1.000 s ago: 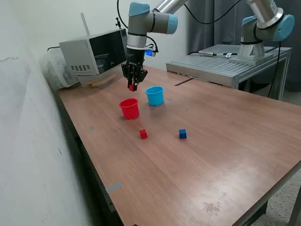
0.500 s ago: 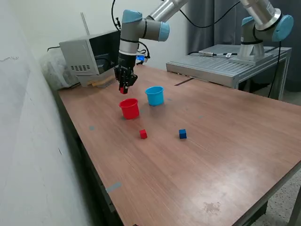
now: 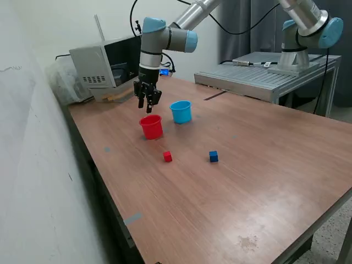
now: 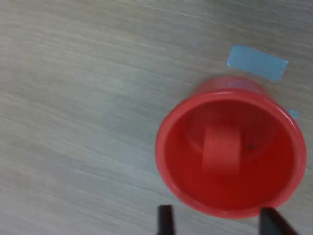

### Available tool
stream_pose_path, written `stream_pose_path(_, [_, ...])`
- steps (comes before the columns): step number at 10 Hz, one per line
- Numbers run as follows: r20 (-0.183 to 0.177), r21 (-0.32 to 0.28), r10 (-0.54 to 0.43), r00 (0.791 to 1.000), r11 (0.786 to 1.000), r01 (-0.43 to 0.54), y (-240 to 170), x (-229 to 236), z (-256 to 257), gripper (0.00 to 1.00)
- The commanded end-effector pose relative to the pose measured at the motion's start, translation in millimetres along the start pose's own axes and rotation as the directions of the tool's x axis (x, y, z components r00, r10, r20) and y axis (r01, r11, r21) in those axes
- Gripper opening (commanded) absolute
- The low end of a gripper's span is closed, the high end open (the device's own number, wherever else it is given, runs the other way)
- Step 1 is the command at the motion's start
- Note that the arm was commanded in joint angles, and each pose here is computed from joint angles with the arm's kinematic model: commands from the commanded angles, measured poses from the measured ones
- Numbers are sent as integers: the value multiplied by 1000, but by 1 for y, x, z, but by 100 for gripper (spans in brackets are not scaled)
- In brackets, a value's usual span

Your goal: Place red objects in the red bin, and blue objects in the blue bin.

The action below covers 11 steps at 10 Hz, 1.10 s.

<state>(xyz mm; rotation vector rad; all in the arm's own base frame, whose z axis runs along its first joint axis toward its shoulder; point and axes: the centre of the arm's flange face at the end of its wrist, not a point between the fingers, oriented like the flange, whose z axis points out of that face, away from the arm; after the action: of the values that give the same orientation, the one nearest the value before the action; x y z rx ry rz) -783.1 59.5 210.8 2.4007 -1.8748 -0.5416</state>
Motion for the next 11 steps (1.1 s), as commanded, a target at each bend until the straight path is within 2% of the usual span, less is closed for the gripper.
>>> stream_pose_path(1, [-9,-1,-12,1000,1000,12,2,10,1,100])
stream_pose_path(4, [-29,-12,-27,999,1000,26,14,44,-8,100])
stream_pose_path(5, [-55,-2,68,996,998,-68,17,55,-11,100])
stream_pose_path(6, [-151,90,180,972,982,-168,16,81,-10,100])
stream_pose_path(7, [-191,154,260,947,960,-233,19,107,-15,100])
stream_pose_path(8, [-187,229,335,924,929,-290,22,121,-23,100])
stream_pose_path(9, [-190,302,328,925,916,-263,25,141,-38,100])
stream_pose_path(11, [-200,292,299,933,927,-234,49,154,-50,100])
